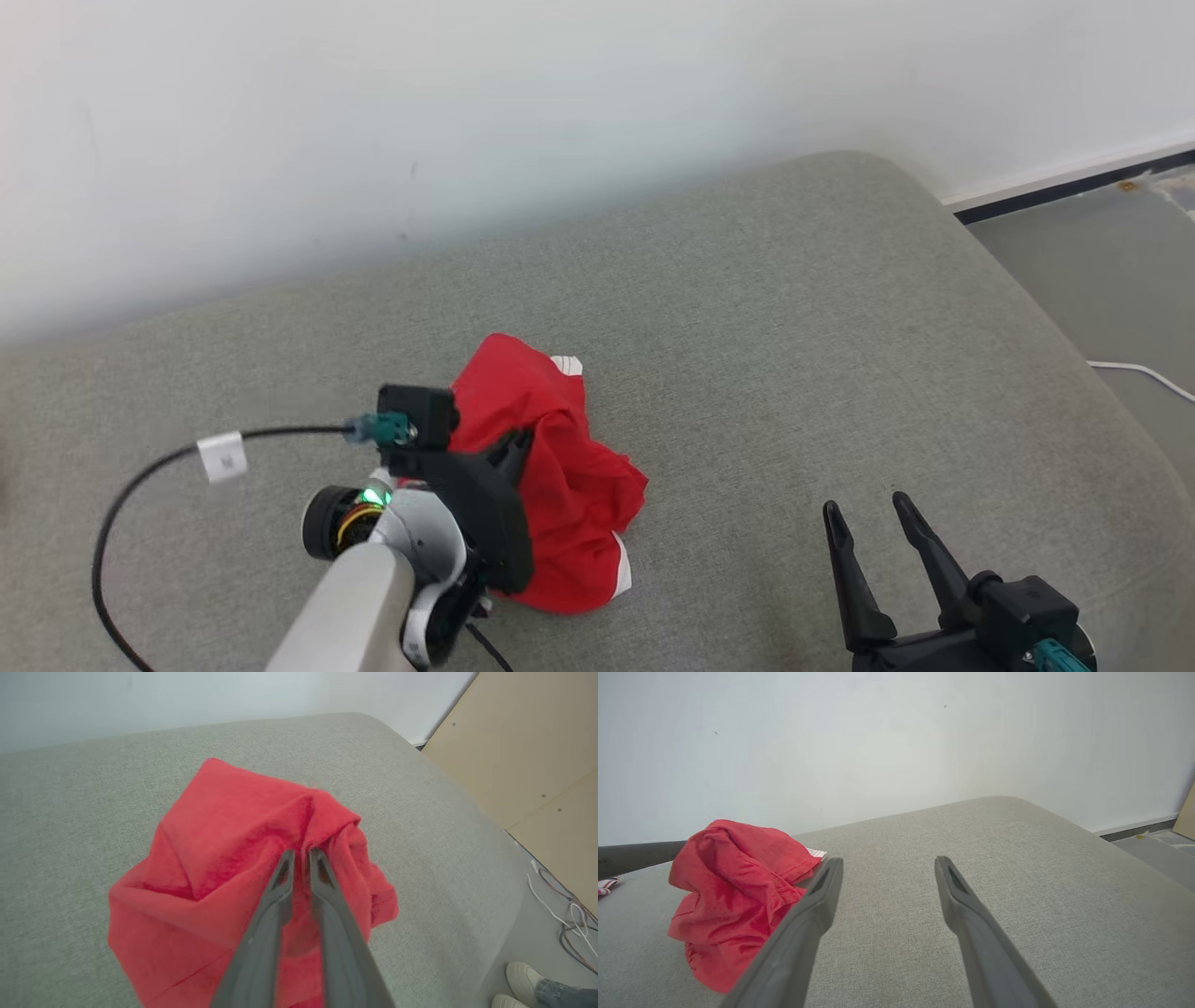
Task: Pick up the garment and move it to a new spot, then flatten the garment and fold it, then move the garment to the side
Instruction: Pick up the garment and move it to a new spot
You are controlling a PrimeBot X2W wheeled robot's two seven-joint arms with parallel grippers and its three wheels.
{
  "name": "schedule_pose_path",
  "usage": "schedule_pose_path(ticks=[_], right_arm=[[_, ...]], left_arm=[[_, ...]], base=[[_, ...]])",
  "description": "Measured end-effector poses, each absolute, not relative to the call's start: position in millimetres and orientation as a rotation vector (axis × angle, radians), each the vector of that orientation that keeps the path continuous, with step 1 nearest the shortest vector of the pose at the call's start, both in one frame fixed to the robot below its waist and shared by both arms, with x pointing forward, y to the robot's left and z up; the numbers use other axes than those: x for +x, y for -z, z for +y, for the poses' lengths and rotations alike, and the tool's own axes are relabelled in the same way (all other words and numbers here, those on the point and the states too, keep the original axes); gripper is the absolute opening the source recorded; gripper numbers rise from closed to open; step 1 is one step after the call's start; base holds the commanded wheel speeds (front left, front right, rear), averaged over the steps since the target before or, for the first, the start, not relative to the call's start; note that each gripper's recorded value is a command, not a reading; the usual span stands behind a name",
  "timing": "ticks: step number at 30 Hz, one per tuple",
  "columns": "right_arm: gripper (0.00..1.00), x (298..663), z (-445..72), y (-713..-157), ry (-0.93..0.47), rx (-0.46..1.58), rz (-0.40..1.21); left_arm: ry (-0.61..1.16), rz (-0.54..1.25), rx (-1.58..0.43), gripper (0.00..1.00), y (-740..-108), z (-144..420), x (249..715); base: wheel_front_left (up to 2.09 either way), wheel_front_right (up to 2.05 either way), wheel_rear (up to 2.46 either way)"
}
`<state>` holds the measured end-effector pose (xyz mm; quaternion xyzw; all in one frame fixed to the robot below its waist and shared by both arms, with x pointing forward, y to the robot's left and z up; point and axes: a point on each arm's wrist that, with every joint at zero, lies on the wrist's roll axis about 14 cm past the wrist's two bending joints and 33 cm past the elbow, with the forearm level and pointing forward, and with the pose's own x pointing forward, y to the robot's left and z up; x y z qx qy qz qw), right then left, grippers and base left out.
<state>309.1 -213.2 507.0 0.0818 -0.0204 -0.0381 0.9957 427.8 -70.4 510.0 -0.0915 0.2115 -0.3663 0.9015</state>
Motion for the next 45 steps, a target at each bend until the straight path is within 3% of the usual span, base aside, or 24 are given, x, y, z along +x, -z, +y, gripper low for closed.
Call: schedule_pose_path(ticks=[1,7,12,26,38,45], right_arm=[[1.0,310.0,-212.9,-507.2,0.074,0.163,-0.04],[1.0,314.3,-214.4,-506.5,0.073,0.154,-0.033],[1.0,319.9,-209.4,-508.6,0.05,0.147,-0.034],[1.0,326.1,-195.4,-507.4,-0.005,0.138,-0.053],[1.0,318.0,-179.1,-498.9,-0.078,0.11,-0.049],[1.0,306.8,-176.5,-483.8,-0.084,0.113,-0.008]], left_arm=[[0.752,0.426,-0.179,1.0,-506.0,-70.0,427.2],[0.701,0.347,-0.184,1.0,-498.0,-59.0,425.2],[0.636,0.172,-0.217,1.0,-519.4,-38.0,426.0],[0.177,-0.198,-0.244,1.0,-557.2,114.9,386.4],[0.033,-0.104,-0.156,1.0,-511.1,178.3,326.2],[0.036,-0.029,-0.133,1.0,-486.0,182.0,311.3]], base=[[0.0,0.0,0.0],[0.0,0.0,0.0],[0.0,0.0,0.0],[0.0,0.0,0.0],[0.0,0.0,0.0],[0.0,0.0,0.0]])
